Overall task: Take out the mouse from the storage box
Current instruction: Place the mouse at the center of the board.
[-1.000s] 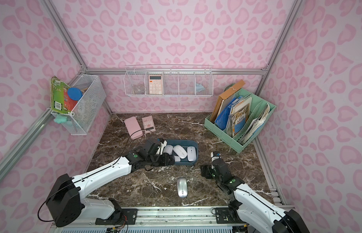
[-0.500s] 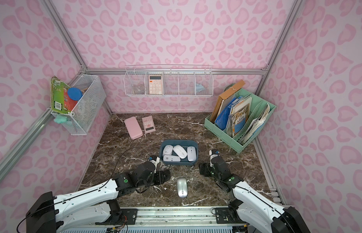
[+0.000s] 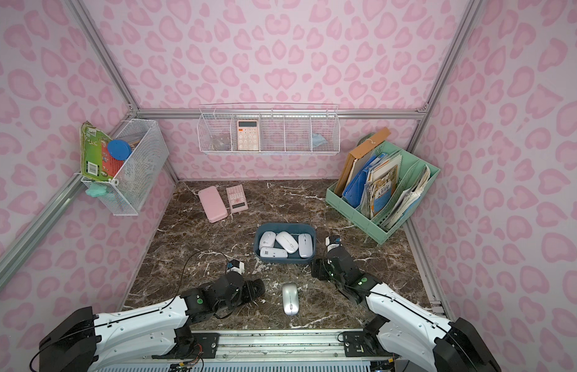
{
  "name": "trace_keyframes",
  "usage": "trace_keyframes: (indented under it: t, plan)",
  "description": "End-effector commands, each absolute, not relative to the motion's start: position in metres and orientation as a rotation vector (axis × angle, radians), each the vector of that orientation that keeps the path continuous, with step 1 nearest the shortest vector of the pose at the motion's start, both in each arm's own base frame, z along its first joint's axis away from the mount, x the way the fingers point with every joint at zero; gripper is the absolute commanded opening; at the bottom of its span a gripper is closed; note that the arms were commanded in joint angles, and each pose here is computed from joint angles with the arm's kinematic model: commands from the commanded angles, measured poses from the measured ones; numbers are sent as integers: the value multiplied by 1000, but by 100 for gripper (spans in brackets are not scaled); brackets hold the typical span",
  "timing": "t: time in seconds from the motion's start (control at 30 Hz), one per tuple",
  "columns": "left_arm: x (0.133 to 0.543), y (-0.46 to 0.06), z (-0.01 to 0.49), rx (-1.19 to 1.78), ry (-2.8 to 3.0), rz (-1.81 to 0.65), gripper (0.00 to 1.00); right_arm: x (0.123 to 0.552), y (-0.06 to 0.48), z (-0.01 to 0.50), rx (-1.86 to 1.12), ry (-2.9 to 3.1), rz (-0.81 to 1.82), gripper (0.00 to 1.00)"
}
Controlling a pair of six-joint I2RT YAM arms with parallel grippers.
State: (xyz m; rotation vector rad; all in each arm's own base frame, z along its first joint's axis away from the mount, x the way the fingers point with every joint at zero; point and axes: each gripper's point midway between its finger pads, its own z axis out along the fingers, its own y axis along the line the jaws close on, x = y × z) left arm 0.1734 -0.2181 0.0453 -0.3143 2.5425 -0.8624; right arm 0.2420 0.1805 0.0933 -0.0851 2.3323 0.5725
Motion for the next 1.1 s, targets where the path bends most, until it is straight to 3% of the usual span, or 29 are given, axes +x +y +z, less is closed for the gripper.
trace_keyframes:
  t: [0.0,0.37,0.83,1.07]
  plan:
    - [175,-220,41,-357,2530,-886,40,245,180,99,-70,2327,549,82]
    - [170,-218,14,-392,2598,-843,50,241,200,100,-115,2357,491,82]
    - [161,-175,12,-474,2634,-598,92,245,214,109,-180,2352,428,82]
    - [165,-118,57,-398,2534,-296,99,263,233,130,-291,2322,381,83]
